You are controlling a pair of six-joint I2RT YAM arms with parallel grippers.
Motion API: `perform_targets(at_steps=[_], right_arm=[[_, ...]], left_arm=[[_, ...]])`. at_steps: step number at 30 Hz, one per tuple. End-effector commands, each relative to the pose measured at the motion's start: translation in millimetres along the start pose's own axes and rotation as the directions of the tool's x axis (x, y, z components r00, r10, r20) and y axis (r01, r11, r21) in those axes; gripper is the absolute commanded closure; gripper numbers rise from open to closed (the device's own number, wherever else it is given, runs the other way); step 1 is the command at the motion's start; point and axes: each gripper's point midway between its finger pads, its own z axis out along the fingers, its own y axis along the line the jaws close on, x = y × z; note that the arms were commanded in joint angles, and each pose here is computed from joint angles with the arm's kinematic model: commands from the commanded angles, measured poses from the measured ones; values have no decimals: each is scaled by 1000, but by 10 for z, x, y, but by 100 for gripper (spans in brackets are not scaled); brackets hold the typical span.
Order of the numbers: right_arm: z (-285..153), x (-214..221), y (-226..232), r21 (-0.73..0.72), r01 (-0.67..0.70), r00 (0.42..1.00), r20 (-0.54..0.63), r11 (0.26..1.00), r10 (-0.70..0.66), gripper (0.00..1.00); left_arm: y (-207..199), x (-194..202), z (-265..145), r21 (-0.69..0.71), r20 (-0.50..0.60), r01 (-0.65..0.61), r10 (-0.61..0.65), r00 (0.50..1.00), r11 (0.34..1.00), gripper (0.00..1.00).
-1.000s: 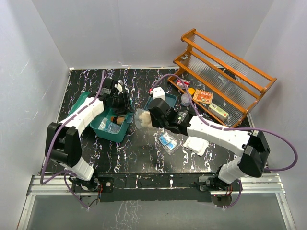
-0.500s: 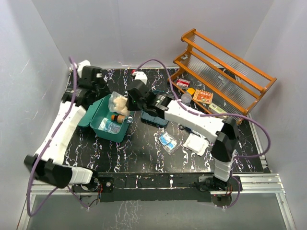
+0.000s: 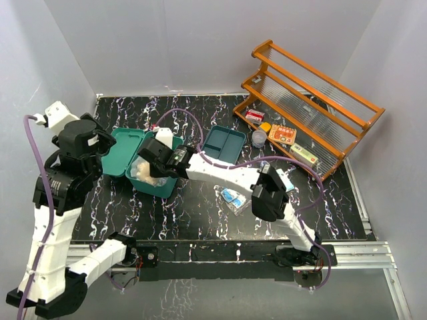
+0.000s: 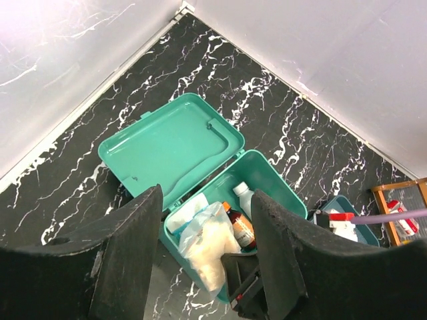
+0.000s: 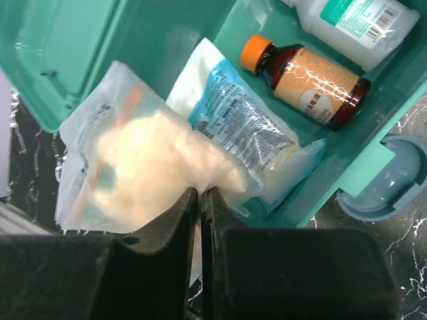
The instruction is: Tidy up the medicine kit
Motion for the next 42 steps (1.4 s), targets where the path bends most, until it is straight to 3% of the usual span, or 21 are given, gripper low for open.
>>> perform_targets(at_steps=[1,16,23,28,32,35,38,42], right_arm=[[3,-284,-54,53,-49,995,91,997,44,93],[368,-74,20,7,65,997,46,998,-65,87],[-44,-506,148,-40,32,985,169,999,-24,75],[-456,-813,7,-75,37,965,262,996,-16,68],[-777,-1036,-381,-79,13,948,319,997,13,66],[-894,-1084,-762,-59,6,941,339,998,14,64],[-875,-1089,-1185,-7,-16,947,322,1000,17,64],[-807,-1105,-1634,63,-44,955,295,997,23,63]], left_arm=[[148,130,-9,-49,-39,-51,49,998,998,46],[28,426,104,-22,-150,-83,79,986,996,45],[-33,510,200,-23,-174,-105,99,980,994,43],[-210,725,280,60,-239,-120,131,962,991,40],[-348,1179,324,174,-355,-133,188,916,976,38],[-324,1564,357,185,-457,-134,205,865,974,38],[-358,1939,387,222,-551,-126,231,802,967,37],[-756,2306,476,398,-621,-69,323,714,915,31]])
